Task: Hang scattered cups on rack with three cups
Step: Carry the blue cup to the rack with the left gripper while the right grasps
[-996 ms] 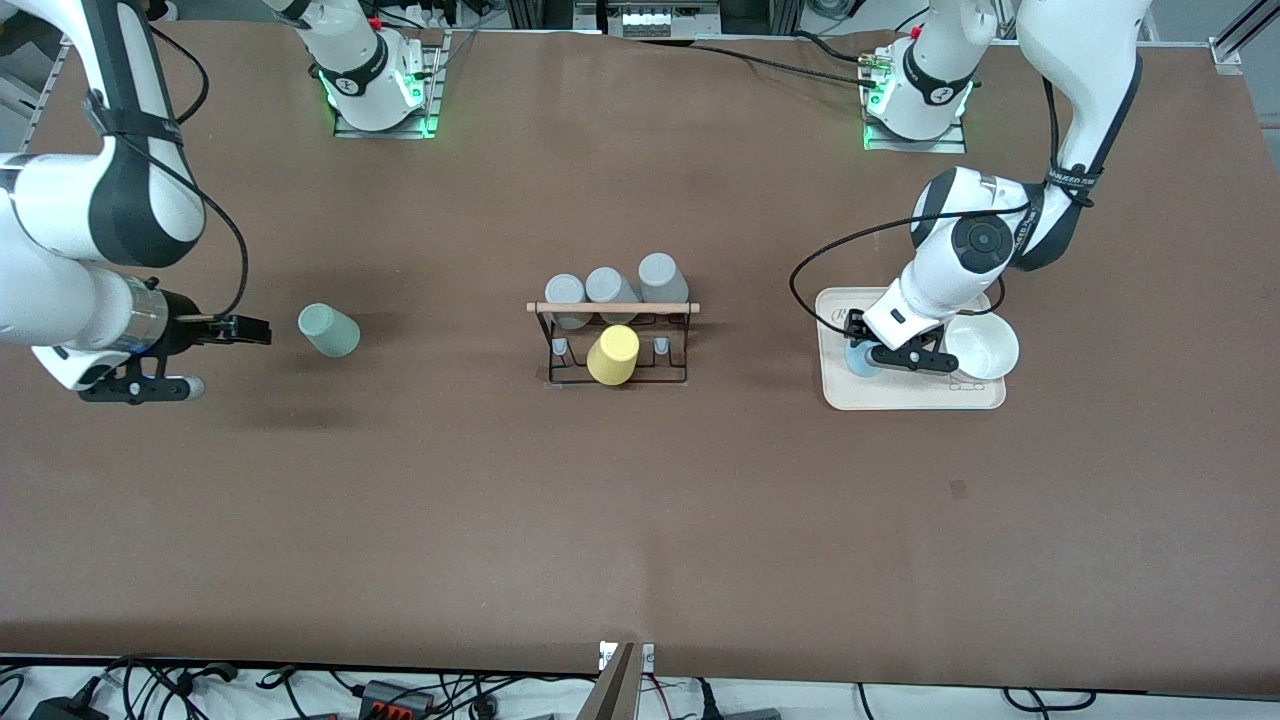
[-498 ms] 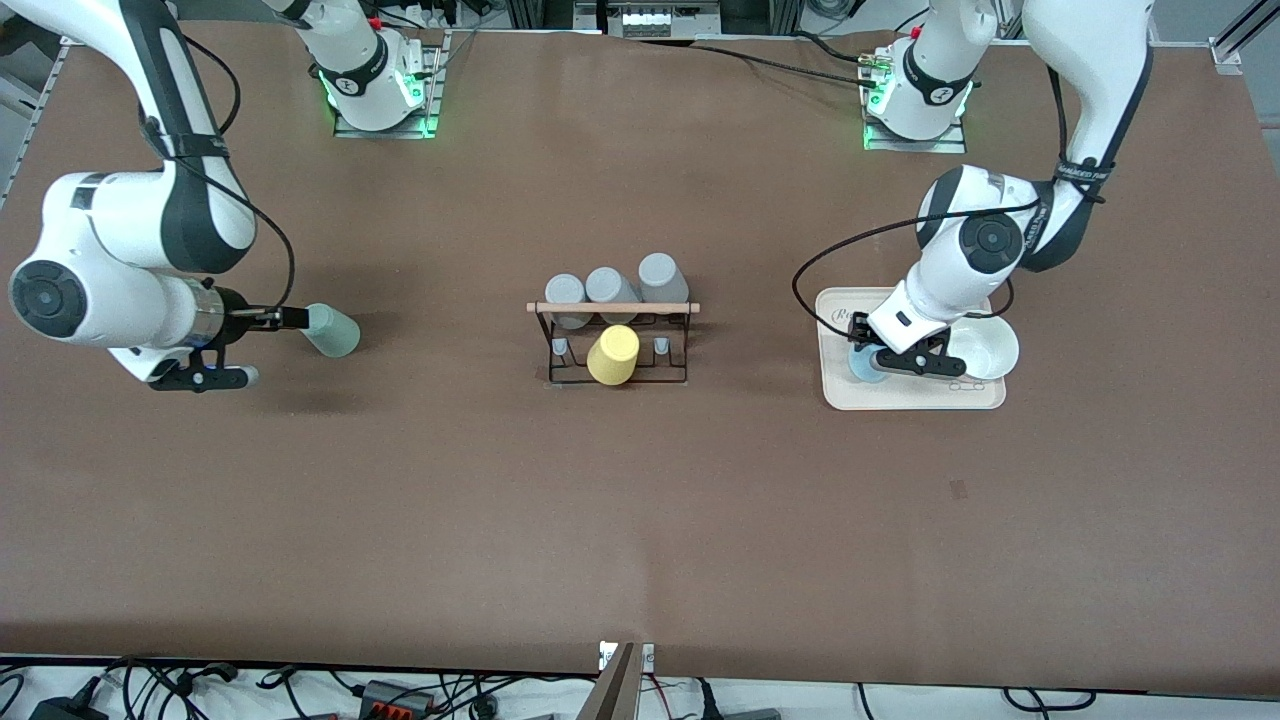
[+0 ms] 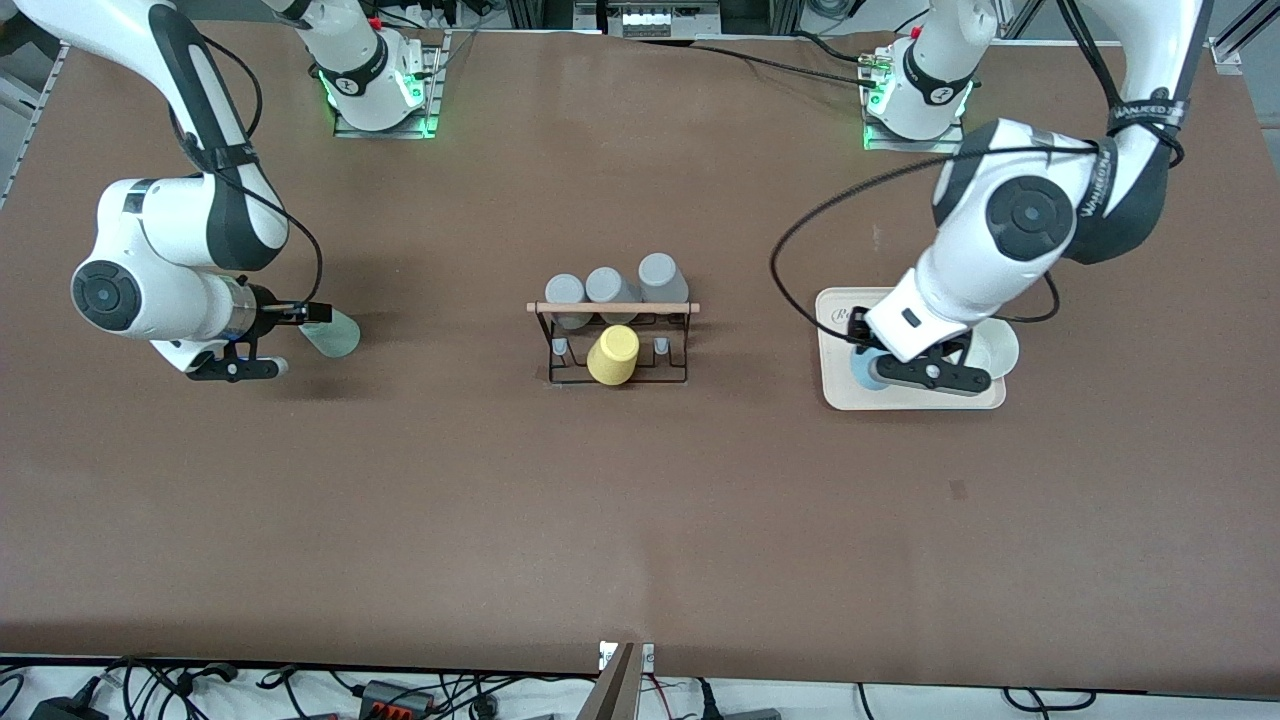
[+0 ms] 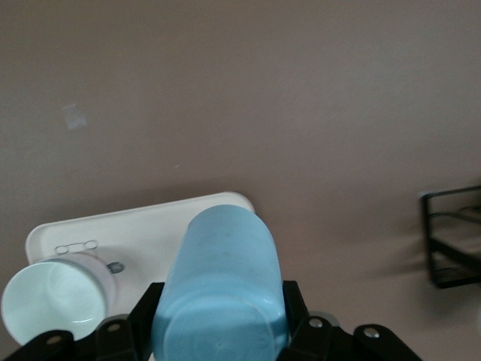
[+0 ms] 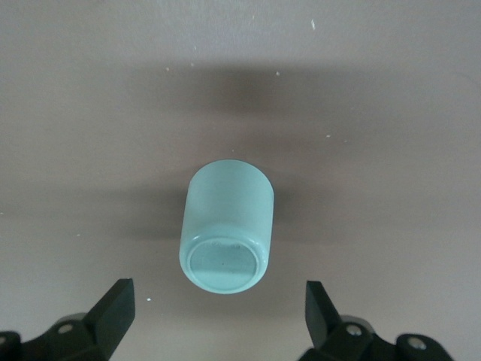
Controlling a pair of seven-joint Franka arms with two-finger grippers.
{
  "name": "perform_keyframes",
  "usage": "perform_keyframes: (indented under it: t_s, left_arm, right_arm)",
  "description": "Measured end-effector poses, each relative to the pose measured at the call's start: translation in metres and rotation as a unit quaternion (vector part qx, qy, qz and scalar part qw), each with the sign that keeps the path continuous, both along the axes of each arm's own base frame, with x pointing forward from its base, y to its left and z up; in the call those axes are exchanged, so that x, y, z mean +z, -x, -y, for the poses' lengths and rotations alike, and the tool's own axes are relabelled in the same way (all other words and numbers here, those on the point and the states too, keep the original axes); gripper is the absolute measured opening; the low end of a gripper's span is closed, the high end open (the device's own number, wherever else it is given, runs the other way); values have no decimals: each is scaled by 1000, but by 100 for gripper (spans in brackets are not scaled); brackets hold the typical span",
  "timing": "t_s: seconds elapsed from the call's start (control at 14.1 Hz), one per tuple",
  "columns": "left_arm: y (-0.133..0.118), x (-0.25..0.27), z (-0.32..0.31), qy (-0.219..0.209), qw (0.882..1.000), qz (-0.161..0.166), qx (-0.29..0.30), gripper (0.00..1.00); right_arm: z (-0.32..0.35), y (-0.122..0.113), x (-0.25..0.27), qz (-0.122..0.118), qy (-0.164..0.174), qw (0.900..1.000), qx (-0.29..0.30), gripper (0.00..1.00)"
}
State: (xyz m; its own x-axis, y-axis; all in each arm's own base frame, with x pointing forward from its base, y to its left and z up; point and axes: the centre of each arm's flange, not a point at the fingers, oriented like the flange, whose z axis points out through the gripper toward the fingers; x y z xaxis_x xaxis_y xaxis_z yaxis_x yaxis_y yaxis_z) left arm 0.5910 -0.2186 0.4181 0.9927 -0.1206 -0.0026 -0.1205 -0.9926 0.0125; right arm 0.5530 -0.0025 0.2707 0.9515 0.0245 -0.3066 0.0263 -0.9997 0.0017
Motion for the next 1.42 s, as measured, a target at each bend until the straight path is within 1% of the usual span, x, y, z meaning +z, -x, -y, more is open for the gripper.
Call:
perform_keyframes:
  t_s: [0.07, 0.21, 0.36, 0.5, 0.64, 0.85, 1.21, 1.35, 1.42]
  left_arm:
    - [0, 7, 22, 5, 1000, 7, 13, 67]
    - [3, 9, 66, 15, 999, 12, 43, 67]
    - [9, -2, 112, 22, 997, 5, 78, 67]
    - [12, -13, 155, 32, 993, 0, 111, 67]
    - [12, -19, 185, 41, 990, -1, 135, 67]
    - [15, -19, 205, 48, 988, -1, 148, 67]
    - [42, -29, 241, 44, 988, -10, 144, 67]
    - [40, -32, 240, 43, 988, -10, 146, 67]
    - [40, -35, 240, 42, 988, -12, 146, 67]
  right_arm:
    - [0, 2, -4, 2, 1, 1000, 1, 100]
    - [0, 7, -12, 6, 4, 1000, 5, 100]
    - [1, 13, -23, 17, 8, 1000, 11, 100]
    - [1, 17, -29, 19, 11, 1000, 16, 100]
    - [1, 17, -33, 20, 12, 1000, 16, 100]
    - [0, 17, -40, 18, 12, 1000, 16, 100]
    - [-4, 19, -53, 8, 12, 1000, 17, 100]
    - [-9, 19, -54, 7, 12, 1000, 21, 100]
    - [-11, 19, -54, 7, 12, 1000, 22, 97]
